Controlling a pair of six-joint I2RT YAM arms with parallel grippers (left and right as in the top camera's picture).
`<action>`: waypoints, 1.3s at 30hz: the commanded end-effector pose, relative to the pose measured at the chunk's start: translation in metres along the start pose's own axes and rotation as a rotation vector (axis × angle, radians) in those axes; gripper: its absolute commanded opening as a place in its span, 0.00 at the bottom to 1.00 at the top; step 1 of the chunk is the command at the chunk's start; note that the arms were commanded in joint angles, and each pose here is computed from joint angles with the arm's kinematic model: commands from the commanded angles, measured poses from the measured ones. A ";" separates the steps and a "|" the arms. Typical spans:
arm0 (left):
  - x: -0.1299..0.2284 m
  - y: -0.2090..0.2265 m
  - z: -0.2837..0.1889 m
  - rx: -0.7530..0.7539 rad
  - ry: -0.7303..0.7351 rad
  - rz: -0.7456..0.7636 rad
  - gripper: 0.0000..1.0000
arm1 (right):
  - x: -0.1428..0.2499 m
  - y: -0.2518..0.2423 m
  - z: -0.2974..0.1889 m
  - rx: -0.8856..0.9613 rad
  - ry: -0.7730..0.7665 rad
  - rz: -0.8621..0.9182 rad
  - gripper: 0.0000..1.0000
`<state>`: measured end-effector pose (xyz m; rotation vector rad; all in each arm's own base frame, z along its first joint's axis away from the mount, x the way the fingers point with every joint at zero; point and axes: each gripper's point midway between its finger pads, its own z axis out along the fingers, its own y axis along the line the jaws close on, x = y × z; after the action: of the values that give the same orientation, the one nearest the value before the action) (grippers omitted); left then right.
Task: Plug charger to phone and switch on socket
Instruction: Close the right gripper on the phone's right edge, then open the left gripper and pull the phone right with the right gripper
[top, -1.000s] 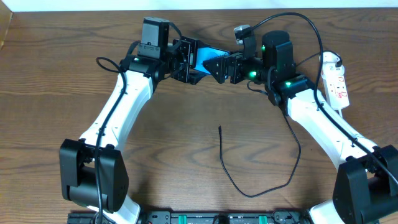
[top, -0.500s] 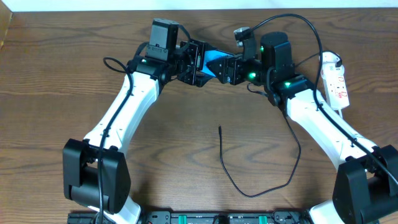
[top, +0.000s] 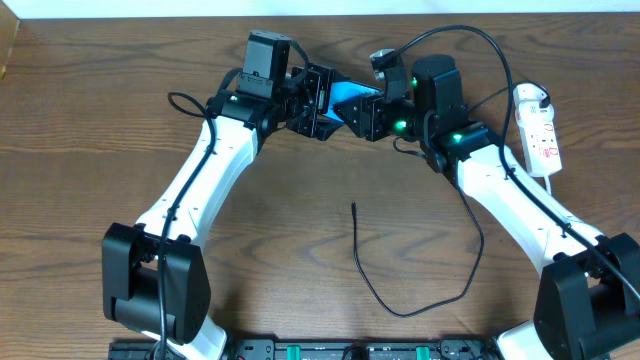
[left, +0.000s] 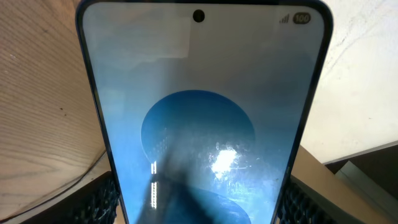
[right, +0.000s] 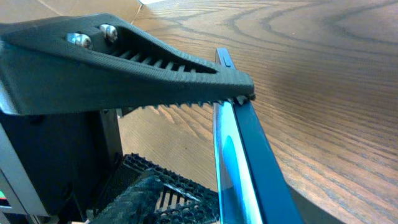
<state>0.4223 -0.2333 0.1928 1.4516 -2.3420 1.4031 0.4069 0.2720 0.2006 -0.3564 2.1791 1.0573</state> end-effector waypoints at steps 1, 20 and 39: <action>0.011 -0.011 -0.009 0.032 0.017 0.019 0.07 | -0.003 0.003 0.003 -0.001 -0.003 -0.017 0.43; 0.009 -0.011 -0.009 0.033 0.010 0.020 0.07 | 0.002 0.010 0.006 -0.014 0.008 -0.037 0.05; 0.015 -0.012 -0.009 0.033 0.044 0.022 0.90 | -0.026 -0.034 -0.018 0.061 -0.072 0.034 0.01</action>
<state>0.4224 -0.2343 0.1943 1.4449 -2.3368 1.4124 0.4228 0.2514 0.1956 -0.2922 2.1843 1.0022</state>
